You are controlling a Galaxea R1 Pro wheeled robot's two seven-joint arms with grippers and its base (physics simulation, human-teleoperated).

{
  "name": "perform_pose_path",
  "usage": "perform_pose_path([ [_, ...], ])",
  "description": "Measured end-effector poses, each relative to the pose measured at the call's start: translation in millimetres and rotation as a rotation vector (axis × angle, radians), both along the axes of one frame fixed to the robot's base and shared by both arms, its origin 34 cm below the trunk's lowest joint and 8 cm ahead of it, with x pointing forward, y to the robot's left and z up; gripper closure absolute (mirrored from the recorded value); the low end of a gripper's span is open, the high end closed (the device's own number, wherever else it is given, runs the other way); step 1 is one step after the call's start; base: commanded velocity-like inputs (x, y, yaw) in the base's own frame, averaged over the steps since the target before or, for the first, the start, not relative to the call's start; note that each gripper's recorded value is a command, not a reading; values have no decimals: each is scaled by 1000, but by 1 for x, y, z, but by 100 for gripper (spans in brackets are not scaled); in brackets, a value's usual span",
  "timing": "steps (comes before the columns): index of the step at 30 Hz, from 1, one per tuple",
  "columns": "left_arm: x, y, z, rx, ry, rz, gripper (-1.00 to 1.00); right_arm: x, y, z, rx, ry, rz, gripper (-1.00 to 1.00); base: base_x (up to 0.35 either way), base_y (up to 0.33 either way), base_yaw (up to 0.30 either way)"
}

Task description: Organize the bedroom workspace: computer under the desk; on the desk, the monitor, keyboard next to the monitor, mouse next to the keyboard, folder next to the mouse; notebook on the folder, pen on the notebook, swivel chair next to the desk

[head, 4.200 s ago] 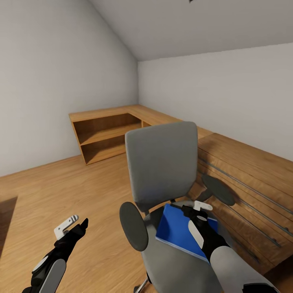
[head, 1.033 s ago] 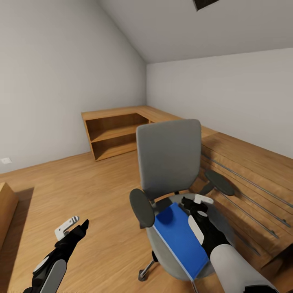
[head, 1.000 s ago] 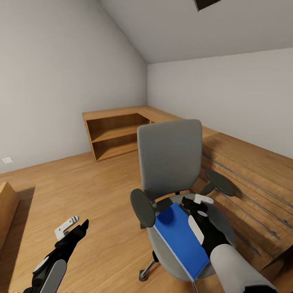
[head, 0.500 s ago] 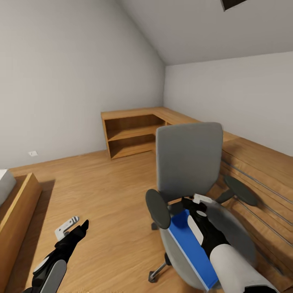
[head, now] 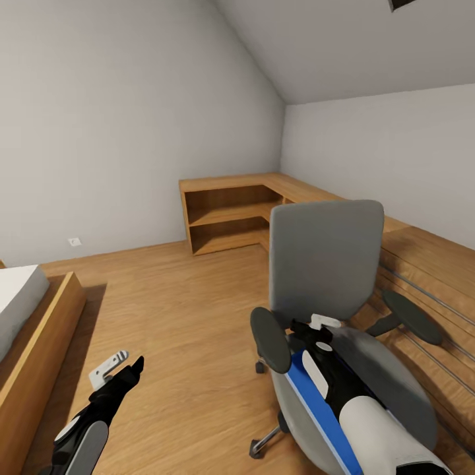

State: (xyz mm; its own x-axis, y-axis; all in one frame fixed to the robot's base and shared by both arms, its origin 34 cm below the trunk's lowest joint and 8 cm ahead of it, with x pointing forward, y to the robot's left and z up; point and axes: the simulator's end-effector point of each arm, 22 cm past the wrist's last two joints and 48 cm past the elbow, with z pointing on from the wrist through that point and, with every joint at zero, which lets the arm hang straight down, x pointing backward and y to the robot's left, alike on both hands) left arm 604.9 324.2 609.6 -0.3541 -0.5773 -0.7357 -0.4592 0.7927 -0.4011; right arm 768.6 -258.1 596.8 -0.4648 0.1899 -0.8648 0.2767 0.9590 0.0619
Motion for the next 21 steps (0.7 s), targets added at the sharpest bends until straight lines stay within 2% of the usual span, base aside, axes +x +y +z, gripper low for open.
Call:
perform_pose_path([
  [8, 0, -3, 0, 0, 0, -6, -100, 0, 1, 0, -25, 0, 16, -100, 0, 0, 4],
  [21, 0, -3, 0, -1, 0, -7, -100, -1, -1, -2, -37, 9, 15, -100, 0, 0, 0],
])
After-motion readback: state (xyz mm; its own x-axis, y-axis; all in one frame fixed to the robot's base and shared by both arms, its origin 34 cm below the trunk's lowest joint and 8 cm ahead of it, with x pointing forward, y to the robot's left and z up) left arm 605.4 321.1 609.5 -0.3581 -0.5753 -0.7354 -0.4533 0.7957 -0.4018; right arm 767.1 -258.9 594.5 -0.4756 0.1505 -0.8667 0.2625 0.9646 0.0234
